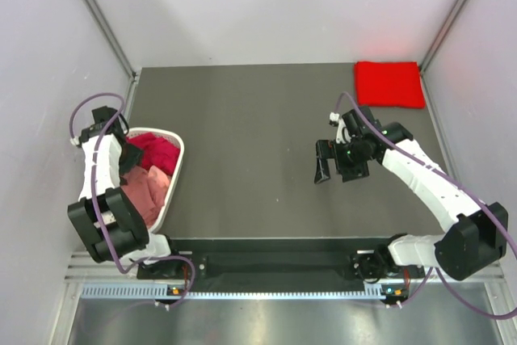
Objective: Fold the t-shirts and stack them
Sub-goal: Grab the tshirt from the pile
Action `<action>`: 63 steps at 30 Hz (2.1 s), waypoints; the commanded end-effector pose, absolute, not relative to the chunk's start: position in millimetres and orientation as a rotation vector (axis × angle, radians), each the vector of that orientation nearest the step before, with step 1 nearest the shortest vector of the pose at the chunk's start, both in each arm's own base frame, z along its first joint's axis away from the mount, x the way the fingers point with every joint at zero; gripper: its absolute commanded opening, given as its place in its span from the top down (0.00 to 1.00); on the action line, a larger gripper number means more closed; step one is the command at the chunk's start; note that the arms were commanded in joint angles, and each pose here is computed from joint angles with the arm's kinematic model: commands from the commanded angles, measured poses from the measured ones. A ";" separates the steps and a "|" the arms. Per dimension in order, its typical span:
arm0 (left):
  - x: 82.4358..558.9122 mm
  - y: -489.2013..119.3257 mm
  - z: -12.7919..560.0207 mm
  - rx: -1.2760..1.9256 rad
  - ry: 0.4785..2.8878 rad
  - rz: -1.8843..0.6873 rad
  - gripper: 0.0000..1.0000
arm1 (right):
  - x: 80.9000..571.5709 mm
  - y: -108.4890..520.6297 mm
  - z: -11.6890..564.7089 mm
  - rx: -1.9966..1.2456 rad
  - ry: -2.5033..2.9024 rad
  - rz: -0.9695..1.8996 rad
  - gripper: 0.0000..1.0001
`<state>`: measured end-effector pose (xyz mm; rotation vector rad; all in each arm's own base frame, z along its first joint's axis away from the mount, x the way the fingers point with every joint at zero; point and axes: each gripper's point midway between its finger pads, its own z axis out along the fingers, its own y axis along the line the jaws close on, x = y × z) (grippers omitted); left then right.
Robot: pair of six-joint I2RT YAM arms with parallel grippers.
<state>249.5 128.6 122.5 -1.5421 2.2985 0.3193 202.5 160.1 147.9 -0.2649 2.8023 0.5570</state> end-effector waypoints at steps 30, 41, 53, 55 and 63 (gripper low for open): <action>258.1 171.0 171.8 -1.416 2.126 0.461 0.69 | 198.1 166.8 149.7 -0.305 2.876 0.572 0.00; 254.8 154.8 133.2 -1.461 2.239 0.269 0.75 | 200.6 171.5 151.2 -0.300 2.873 0.568 0.00; 272.5 148.8 127.2 -1.418 2.240 0.161 0.59 | 202.9 175.7 148.9 -0.291 2.863 0.581 0.00; 274.2 149.8 129.7 -1.412 2.235 0.165 0.57 | 202.2 175.6 147.3 -0.291 2.868 0.581 0.00; 261.7 146.4 109.7 -1.449 2.294 0.193 0.59 | 202.4 175.6 144.7 -0.312 2.875 0.578 0.01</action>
